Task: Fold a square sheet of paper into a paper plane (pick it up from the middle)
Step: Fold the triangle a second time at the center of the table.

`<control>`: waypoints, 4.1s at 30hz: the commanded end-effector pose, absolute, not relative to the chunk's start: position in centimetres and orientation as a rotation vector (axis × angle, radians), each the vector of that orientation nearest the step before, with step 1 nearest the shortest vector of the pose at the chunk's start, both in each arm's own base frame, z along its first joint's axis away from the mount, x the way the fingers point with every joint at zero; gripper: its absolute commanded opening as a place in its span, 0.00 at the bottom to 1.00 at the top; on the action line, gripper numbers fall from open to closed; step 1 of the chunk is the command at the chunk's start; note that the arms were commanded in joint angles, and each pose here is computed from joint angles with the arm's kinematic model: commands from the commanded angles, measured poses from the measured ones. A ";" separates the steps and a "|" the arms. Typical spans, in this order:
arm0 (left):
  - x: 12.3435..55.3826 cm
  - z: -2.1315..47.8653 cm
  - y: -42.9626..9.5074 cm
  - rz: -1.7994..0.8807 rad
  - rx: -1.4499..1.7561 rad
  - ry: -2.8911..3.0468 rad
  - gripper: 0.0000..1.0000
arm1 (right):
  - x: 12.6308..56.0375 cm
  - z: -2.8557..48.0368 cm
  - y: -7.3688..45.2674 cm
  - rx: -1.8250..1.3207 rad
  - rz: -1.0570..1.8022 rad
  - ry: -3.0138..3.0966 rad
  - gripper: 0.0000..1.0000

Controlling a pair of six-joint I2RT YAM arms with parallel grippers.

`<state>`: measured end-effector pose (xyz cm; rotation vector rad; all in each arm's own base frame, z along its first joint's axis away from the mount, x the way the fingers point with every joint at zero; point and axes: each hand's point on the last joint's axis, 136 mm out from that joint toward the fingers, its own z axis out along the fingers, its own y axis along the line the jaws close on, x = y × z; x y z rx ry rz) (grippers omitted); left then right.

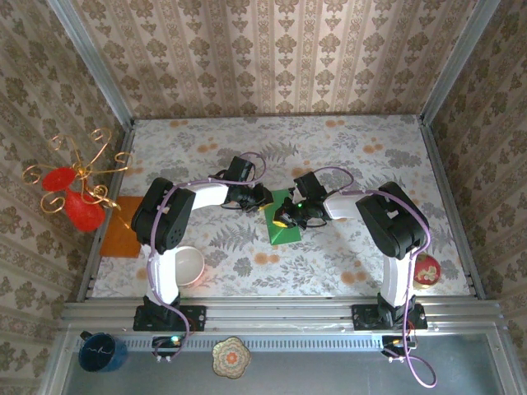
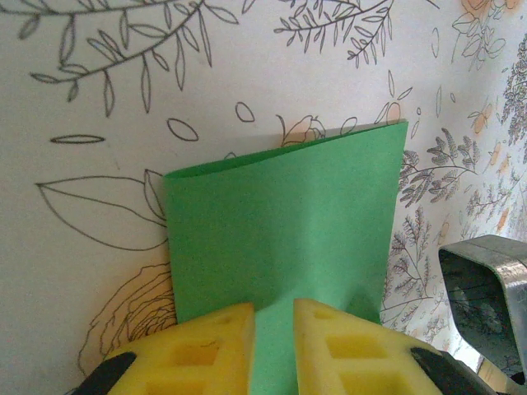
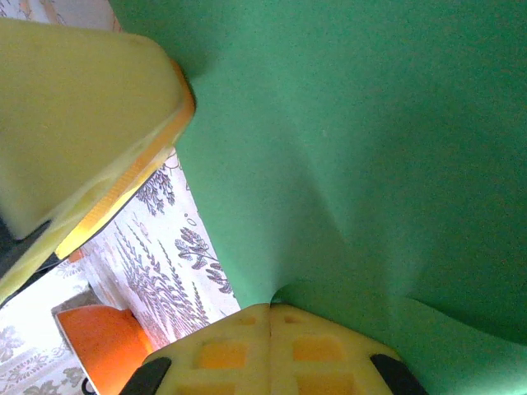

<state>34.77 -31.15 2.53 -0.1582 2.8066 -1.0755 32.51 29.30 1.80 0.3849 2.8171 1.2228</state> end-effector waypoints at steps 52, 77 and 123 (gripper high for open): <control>28.5 5.1 -30.0 -1.006 -0.192 2.772 0.04 | 31.4 -1.3 27.4 0.515 1.073 2.927 0.09; 27.3 -0.9 -28.2 -0.741 -0.267 2.983 0.00 | 33.2 3.4 28.1 0.400 1.227 2.779 0.00; 26.9 -1.3 -27.4 -0.657 -0.153 3.067 0.00 | 33.5 4.2 23.3 0.267 0.978 2.715 0.00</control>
